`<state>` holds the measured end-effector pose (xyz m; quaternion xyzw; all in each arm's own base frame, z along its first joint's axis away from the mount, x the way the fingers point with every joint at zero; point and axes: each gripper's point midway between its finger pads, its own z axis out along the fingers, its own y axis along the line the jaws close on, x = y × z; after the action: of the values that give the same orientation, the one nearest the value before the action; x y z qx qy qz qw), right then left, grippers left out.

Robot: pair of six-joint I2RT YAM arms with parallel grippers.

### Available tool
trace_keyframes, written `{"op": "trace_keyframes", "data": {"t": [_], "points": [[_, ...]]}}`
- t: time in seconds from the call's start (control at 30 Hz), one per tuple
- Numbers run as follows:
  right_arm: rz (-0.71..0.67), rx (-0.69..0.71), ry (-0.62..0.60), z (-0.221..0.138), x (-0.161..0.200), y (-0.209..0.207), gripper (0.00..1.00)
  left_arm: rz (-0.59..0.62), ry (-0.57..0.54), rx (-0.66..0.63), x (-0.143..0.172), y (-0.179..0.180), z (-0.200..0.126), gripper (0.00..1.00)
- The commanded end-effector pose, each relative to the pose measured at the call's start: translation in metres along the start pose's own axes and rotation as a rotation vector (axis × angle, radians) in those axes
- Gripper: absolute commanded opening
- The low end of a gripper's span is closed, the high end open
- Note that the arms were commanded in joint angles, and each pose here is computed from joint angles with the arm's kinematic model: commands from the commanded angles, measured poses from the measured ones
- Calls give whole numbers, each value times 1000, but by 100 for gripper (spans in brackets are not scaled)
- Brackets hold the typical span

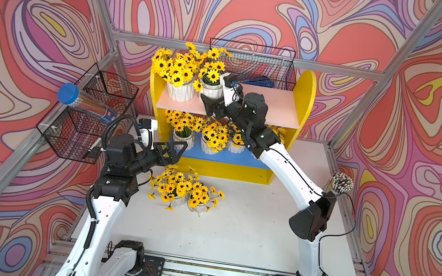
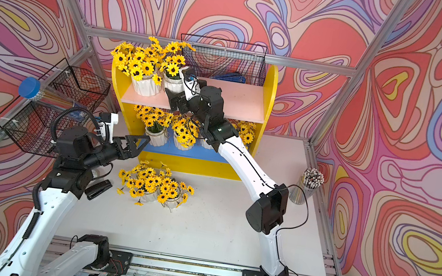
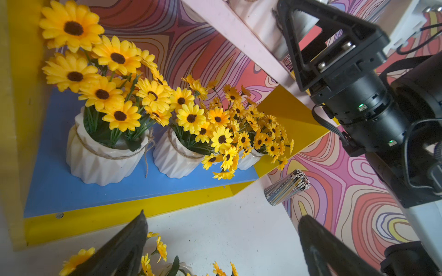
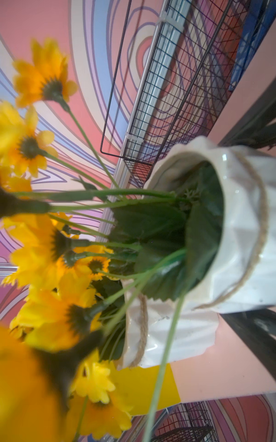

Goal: Take the sunflower pots off the shelves
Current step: Pick up the sunflower pot from the shelf.

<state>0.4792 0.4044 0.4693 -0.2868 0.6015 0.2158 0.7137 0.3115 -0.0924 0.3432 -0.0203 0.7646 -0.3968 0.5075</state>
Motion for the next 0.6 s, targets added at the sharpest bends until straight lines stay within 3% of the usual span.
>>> {"op": "trace_keyframes", "data": {"t": [0.0,0.13,0.57], "points": [[6,9,-99,-12,-38,-12,98,4,-15,26,-4,-3,0,100],[54,-12,-134,-11,-46,-21,98,4,-15,30,-4,-3,0,100],[97,-79,-75,6,-26,-11,98,2,-14,38,-4,-4,0,100]]}}
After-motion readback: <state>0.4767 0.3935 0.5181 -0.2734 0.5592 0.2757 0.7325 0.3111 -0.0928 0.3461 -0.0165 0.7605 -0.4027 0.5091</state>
